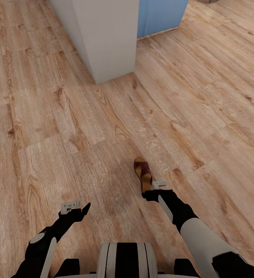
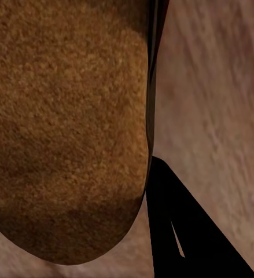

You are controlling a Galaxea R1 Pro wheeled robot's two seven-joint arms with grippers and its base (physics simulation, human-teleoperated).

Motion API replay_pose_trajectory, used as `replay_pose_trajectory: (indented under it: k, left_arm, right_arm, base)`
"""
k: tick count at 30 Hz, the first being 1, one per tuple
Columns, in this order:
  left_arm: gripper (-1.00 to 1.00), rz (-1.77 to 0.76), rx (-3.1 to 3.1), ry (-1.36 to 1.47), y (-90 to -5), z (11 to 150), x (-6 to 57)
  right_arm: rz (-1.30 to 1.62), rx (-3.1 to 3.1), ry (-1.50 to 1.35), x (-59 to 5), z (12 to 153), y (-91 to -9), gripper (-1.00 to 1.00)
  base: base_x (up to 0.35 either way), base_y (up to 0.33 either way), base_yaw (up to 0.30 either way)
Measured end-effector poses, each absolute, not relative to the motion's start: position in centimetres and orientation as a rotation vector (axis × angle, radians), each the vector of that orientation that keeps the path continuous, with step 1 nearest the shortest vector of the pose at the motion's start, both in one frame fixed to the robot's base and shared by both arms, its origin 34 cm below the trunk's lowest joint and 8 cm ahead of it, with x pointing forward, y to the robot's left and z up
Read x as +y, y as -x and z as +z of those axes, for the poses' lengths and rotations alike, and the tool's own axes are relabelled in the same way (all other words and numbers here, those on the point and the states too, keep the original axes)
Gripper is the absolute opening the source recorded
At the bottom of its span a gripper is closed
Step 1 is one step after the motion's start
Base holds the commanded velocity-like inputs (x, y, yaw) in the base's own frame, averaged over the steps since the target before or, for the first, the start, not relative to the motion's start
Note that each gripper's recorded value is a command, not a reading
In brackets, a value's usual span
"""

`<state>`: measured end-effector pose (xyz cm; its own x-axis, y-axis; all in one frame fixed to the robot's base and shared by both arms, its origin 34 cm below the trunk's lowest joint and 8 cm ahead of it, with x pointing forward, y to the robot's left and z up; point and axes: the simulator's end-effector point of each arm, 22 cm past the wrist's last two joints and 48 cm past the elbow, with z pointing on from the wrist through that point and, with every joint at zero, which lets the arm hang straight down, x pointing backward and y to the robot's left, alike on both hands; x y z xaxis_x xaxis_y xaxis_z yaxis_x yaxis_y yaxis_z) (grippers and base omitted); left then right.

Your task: Pick up the two gym shoes and the two sandals from the corridor floor and place them onto the hallstand (shoe rack) in the corridor, making sure they are on the rack and not on the floor. Arrange them so the two gym shoes are next to each other and the two sandals are next to each other.

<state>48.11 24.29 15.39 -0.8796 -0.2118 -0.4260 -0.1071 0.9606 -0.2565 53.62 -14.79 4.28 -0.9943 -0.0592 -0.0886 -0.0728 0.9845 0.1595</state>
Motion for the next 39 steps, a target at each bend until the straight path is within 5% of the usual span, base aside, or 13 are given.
replay_pose_trajectory:
  k: [39]
  left_arm:
    - [1.00,-0.313,2.463,0.188,-53.9,23.7,24.4]
  right_arm:
    - [0.229,2.866,0.116,-14.8,13.6,-61.1,-1.00]
  base:
    - [0.000,0.000,0.000]
